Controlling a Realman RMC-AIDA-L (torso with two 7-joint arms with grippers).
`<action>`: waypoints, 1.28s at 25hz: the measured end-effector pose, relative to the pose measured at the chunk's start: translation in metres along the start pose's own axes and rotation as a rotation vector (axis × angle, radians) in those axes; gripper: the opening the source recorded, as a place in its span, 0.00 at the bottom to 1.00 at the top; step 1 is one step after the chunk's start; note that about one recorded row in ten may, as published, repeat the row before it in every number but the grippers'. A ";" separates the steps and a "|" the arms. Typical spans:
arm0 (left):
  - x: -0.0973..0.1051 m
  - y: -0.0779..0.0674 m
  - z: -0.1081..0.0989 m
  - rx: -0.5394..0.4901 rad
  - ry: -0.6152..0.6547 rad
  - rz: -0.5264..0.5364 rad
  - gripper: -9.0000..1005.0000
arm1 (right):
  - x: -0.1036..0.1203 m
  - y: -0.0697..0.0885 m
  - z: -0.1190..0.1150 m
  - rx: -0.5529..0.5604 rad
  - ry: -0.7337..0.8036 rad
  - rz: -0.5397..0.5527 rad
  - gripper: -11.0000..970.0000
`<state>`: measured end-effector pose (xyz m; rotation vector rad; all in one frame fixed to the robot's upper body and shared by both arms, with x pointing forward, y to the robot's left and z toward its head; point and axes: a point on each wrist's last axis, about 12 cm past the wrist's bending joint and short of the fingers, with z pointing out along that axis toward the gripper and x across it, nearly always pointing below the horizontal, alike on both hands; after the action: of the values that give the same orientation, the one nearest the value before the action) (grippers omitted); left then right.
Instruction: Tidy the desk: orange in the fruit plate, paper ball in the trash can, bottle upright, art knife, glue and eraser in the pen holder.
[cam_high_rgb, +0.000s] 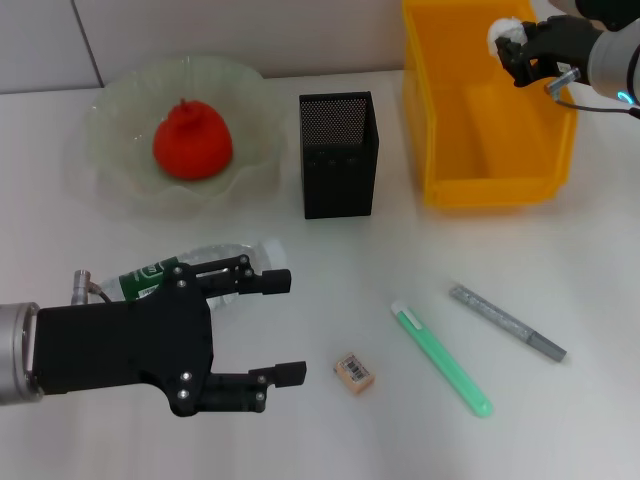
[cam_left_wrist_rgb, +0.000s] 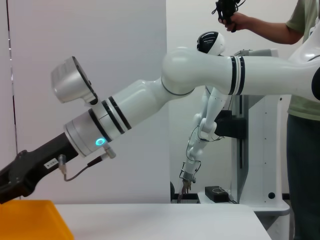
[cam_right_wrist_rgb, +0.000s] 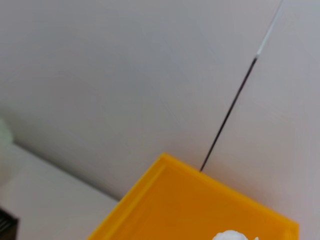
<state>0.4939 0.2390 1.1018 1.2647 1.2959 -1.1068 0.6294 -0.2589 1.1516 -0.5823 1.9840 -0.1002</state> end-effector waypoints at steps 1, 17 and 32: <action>0.000 0.000 0.000 -0.001 0.001 0.000 0.78 | 0.001 0.000 0.002 0.008 -0.006 0.003 0.27; 0.000 0.001 0.000 -0.003 0.002 0.001 0.78 | 0.002 0.009 0.010 -0.003 -0.008 -0.006 0.30; 0.000 0.000 0.001 0.002 -0.002 -0.008 0.78 | 0.001 0.006 0.003 0.003 -0.043 0.044 0.63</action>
<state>0.4938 0.2383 1.1019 1.2610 1.2993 -1.1149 0.6294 -0.2536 1.1477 -0.5338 1.9532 -0.0631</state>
